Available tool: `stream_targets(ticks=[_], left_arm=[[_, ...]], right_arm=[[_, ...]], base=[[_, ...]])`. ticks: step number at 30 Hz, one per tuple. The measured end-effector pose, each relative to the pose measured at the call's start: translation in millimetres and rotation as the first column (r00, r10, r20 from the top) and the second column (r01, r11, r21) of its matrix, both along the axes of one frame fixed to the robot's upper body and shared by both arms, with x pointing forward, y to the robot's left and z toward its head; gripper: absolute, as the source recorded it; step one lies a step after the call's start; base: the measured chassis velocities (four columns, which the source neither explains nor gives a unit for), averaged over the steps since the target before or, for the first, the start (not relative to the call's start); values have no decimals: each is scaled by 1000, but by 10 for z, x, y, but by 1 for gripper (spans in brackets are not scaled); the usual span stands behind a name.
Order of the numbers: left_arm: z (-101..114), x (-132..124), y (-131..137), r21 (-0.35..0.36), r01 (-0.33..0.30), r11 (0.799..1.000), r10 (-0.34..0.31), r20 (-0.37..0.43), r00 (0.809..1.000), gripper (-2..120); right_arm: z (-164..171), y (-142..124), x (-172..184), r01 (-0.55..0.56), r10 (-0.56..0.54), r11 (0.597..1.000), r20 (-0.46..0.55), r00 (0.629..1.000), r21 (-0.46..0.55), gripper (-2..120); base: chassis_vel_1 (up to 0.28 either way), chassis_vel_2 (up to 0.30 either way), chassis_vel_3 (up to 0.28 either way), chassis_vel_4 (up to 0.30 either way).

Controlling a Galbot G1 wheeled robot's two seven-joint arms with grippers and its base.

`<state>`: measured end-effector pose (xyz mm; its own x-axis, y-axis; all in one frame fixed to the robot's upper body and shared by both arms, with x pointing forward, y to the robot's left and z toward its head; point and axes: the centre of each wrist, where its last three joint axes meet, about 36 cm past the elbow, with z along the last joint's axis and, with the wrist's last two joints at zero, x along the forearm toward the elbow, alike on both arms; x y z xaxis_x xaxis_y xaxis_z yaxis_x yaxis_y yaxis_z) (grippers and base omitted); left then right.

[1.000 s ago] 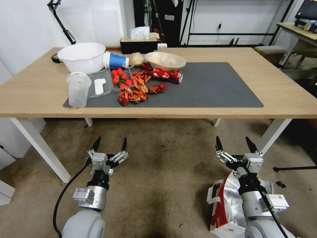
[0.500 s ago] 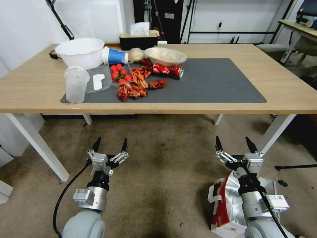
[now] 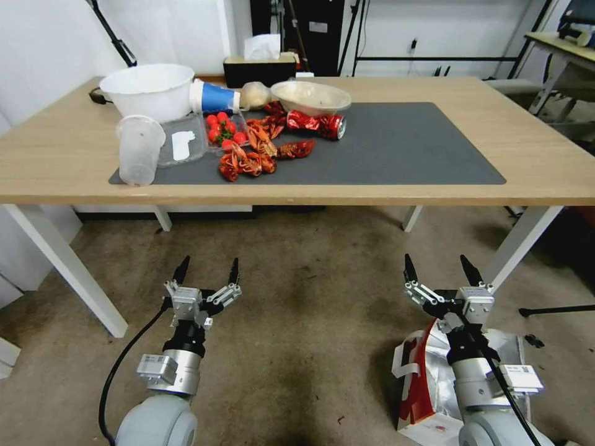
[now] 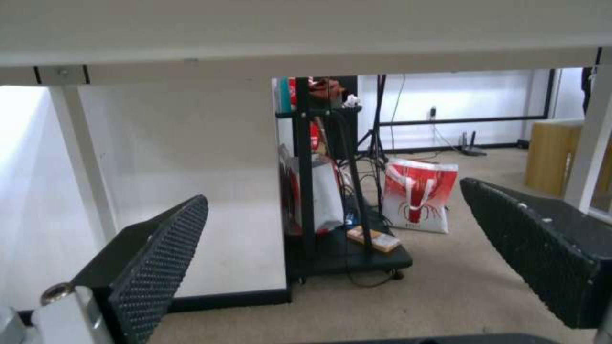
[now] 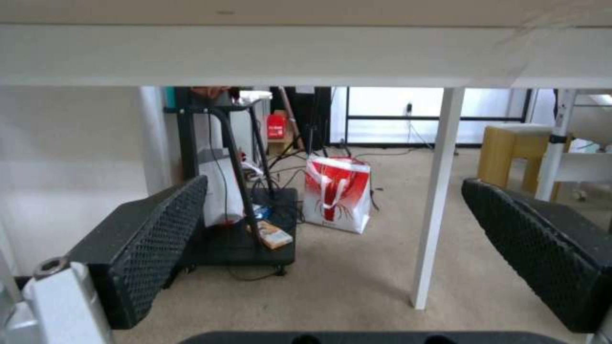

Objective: Pick up the food delivery bag from the floor and place it on the table.

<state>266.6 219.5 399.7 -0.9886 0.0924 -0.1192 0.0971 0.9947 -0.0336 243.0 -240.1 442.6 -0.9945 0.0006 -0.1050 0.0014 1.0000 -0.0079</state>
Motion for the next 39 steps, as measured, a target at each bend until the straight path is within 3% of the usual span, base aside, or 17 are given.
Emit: stream_targets(ticks=[39], left_arm=[[-50, 0, -5, 1, -2, 1000, 2, -12, 1000, 99]], right_arm=[[20, 3, 16, 7, -7, 1000, -1, 1000, 14, 100]], base=[[0, 0, 0, 0]])
